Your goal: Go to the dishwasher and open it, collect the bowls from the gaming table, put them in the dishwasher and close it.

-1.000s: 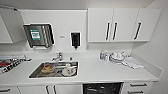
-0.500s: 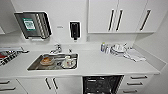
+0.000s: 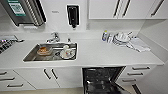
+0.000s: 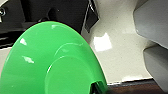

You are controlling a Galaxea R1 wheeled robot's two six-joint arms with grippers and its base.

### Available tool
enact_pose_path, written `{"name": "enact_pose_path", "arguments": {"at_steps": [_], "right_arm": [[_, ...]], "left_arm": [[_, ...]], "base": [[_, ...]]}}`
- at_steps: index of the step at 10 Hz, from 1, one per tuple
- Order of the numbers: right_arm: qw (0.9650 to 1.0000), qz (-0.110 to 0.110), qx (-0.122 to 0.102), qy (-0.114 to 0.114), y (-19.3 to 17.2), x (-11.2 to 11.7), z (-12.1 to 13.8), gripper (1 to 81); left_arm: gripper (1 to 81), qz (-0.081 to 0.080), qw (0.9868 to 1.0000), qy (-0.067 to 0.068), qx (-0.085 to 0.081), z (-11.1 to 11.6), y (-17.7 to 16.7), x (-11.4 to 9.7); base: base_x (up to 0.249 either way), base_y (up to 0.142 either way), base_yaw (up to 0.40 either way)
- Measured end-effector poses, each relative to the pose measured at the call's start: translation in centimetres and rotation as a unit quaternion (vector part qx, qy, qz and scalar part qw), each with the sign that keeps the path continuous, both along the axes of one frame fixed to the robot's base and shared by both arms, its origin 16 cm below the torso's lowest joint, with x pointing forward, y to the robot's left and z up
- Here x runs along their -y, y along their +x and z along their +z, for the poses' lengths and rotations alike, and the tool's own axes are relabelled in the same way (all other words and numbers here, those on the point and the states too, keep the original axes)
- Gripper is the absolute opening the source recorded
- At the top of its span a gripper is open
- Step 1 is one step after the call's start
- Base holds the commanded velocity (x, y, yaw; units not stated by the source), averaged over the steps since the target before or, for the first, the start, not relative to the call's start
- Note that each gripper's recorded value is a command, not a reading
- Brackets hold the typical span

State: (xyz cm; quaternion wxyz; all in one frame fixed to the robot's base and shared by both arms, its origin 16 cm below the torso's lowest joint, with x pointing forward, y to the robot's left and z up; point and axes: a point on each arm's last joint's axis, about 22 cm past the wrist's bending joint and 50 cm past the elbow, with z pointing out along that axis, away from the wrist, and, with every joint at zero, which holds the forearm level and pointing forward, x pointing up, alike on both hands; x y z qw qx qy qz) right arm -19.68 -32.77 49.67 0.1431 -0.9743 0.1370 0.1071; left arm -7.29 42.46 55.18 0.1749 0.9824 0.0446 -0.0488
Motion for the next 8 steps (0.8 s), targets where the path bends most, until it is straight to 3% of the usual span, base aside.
{"name": "enact_pose_path", "arguments": {"at_steps": [1, 2, 4, 5, 6, 8], "right_arm": [[1.0000, 0.000, -0.005, 0.001, -0.3, -0.1, 0.2, 1.0], [1.0000, 0.000, -0.004, -0.001, -0.1, 0.1, 0.1, 1.0], [1.0000, 0.002, -0.004, -0.002, -0.2, 0.3, 0.2, 1.0], [1.0000, 0.001, -0.005, 0.000, -0.1, 0.1, 0.2, 1.0], [1.0000, 0.000, -0.004, 0.003, -0.1, -0.1, 0.3, 1.0], [1.0000, -0.001, -0.004, 0.005, 0.1, -0.4, 0.3, 1.0]], "left_arm": [[1.0, 0.008, 0.9999, 0.013, -0.003, 0.5, 0.7, -1.9], [1.0, 0.021, 0.9995, 0.022, 0.013, 0.5, 3.4, -3.2], [1.0, 0.039, 0.9973, 0.020, 0.060, 0.8, 10.2, -3.9], [1.0, 0.045, 0.9961, 0.021, 0.073, 1.4, 12.7, -4.5], [1.0, 0.044, 0.9955, 0.018, 0.082, 1.9, 14.8, -4.6], [1.0, 0.041, 0.9934, -0.012, 0.107, 2.8, 20.7, -1.8]], "base": [[0.000, 0.000, 0.000], [0.000, 0.000, 0.000], [0.000, 0.000, 0.000], [0.000, 0.000, 0.000], [0.000, 0.000, 0.000], [0.000, 0.000, 0.000]]}}
